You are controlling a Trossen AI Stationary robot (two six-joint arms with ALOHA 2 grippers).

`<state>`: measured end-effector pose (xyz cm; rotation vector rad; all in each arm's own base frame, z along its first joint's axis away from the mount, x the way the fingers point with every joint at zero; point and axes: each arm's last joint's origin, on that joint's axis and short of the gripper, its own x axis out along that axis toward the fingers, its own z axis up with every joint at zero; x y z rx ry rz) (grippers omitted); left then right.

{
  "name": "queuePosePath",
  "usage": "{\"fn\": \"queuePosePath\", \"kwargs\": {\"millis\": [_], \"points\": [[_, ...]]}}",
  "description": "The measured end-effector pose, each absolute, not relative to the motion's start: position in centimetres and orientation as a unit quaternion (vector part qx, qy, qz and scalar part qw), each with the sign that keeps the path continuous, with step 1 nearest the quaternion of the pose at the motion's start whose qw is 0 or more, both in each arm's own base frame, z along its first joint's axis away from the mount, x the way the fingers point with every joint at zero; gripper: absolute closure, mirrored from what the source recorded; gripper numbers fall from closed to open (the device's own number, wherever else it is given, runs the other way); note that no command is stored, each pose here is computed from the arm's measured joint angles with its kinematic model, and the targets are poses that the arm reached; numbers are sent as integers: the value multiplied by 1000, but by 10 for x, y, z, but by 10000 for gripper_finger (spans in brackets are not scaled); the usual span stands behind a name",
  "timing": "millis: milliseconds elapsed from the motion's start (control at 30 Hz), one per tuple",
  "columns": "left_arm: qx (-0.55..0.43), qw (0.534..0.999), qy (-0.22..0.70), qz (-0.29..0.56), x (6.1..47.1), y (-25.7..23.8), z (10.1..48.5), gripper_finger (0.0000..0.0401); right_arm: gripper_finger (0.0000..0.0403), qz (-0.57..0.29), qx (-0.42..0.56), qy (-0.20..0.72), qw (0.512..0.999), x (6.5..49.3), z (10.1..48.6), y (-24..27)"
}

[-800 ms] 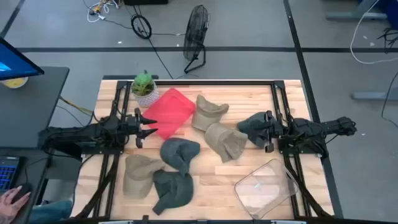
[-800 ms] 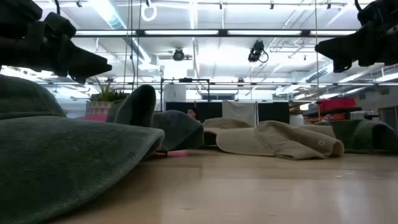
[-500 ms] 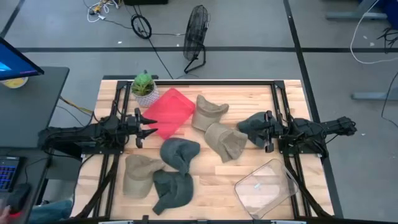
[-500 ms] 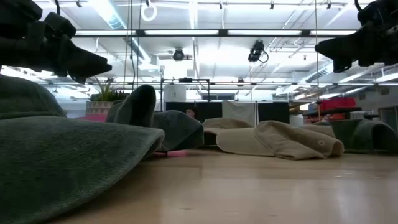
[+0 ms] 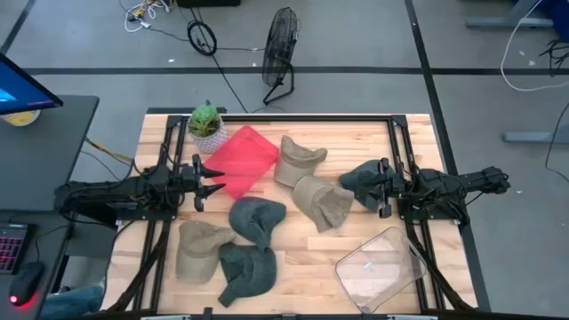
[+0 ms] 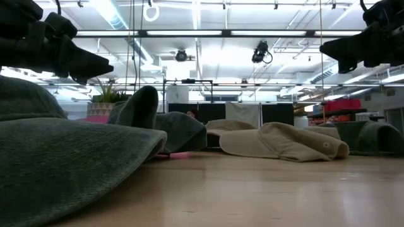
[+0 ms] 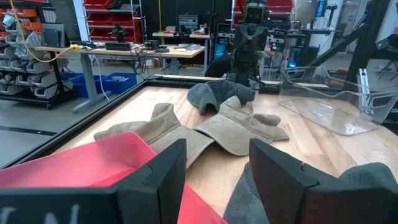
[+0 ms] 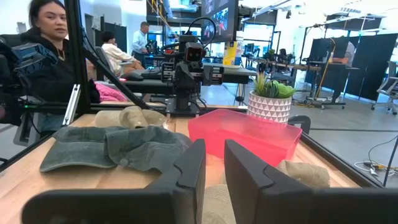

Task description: Pick & Place hat

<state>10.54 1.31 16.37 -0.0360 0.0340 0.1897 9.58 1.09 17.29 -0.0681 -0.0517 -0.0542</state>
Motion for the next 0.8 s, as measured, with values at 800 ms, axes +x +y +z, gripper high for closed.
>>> {"fn": "queuePosePath", "kwargs": {"millis": [800], "points": [[-117, 982, -107, 101, 103, 14, 189, 222, 339, -25, -34, -26, 999, 96, 173, 11]]}}
